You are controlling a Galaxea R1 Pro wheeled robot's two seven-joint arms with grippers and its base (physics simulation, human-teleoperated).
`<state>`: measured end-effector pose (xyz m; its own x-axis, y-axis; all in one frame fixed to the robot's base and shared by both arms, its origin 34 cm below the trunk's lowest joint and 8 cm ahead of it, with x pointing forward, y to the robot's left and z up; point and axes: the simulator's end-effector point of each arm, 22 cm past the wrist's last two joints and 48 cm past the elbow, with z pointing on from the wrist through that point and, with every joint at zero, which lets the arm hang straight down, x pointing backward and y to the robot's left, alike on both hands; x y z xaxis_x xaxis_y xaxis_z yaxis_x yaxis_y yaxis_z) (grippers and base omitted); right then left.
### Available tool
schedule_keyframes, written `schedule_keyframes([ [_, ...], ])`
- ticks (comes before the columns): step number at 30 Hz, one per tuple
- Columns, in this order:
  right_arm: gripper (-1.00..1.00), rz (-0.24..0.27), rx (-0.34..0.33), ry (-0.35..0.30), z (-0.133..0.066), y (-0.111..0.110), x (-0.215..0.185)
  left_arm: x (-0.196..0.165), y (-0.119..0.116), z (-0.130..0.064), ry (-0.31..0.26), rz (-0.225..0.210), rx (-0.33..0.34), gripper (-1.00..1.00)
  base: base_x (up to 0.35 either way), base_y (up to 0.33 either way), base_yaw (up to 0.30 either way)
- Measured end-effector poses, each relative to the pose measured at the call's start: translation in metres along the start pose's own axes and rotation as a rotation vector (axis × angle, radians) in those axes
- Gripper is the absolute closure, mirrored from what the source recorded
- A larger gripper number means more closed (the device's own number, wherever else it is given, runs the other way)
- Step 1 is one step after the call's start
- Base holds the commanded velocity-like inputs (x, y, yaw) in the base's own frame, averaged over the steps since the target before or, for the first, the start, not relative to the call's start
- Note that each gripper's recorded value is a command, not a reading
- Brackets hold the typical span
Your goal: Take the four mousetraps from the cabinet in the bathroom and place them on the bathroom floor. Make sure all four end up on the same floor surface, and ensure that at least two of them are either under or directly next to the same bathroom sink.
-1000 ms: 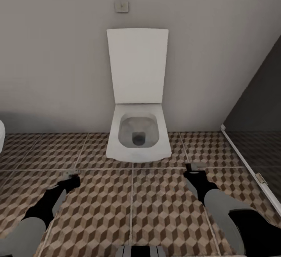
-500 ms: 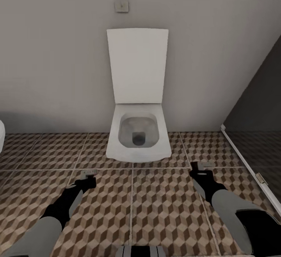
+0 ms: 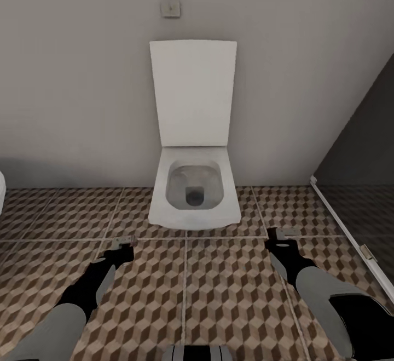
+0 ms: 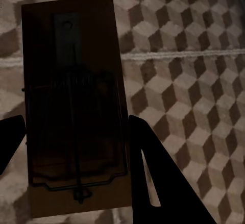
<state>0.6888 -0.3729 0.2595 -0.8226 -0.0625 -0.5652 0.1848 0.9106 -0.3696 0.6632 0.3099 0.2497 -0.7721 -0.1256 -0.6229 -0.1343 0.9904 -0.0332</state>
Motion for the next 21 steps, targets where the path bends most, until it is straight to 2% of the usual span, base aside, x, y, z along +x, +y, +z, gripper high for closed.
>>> schedule_keyframes([
  [17, 1.0, -0.001, 0.0, -0.001, -0.0001, -0.0003, -0.0002, -0.0009, 0.0022, -0.0003, -0.002, -0.004, -0.004, 1.0, 0.307, 0.017, 0.0],
  [21, 1.0, 0.0, 0.0, 0.0, 0.0001, -0.0001, 0.0001, -0.0002, 0.0005, 0.0, -0.001, -0.005, -0.002, 1.0, 0.142, 0.0, 0.0],
])
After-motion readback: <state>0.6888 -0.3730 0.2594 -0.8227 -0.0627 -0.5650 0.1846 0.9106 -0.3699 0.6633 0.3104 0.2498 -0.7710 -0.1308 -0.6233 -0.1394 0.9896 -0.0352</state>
